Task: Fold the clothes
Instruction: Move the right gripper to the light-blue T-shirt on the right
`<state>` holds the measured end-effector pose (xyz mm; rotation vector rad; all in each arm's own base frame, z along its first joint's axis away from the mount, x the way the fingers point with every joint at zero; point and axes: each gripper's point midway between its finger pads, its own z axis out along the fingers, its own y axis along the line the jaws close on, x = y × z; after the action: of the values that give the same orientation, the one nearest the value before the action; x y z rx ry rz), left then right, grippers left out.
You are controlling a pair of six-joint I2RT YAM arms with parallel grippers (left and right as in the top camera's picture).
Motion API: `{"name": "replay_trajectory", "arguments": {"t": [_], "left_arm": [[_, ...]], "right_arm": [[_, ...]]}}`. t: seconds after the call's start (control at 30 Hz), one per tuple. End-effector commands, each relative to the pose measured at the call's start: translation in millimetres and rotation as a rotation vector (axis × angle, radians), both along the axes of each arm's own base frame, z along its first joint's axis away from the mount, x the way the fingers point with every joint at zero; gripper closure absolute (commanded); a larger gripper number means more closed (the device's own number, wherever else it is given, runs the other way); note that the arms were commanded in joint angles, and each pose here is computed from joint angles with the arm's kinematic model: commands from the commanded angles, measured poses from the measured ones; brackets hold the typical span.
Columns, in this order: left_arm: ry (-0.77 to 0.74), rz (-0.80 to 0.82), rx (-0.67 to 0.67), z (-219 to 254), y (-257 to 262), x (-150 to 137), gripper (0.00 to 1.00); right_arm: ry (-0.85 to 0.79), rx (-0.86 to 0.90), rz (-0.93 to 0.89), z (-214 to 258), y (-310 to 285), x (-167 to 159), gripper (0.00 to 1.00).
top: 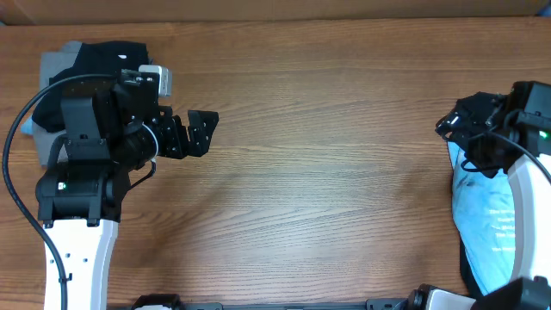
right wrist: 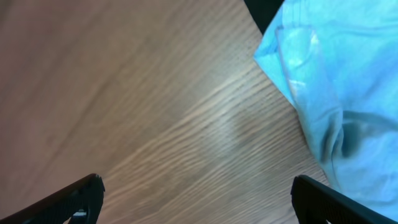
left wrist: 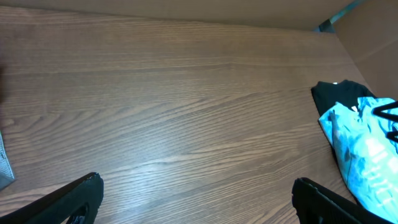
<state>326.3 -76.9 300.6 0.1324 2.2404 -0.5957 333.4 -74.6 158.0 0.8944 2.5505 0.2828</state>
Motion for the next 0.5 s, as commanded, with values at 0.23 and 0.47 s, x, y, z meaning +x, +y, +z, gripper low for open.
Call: {"name": "replay_trajectory", "arguments": {"t": [0.23, 0.47], "left_arm": [[0.078, -0.009, 0.000, -17.2, -0.1, 7.9, 0.00], [0.117, -0.009, 0.000, -30.2, 0.0, 15.0, 0.00]], "right_arm": [[0.132, -0.162, -0.173, -46.4, -49.0, 17.7, 0.00], [0.109, -0.186, -0.230, -68.5, -76.7, 36.3, 0.01]]}}
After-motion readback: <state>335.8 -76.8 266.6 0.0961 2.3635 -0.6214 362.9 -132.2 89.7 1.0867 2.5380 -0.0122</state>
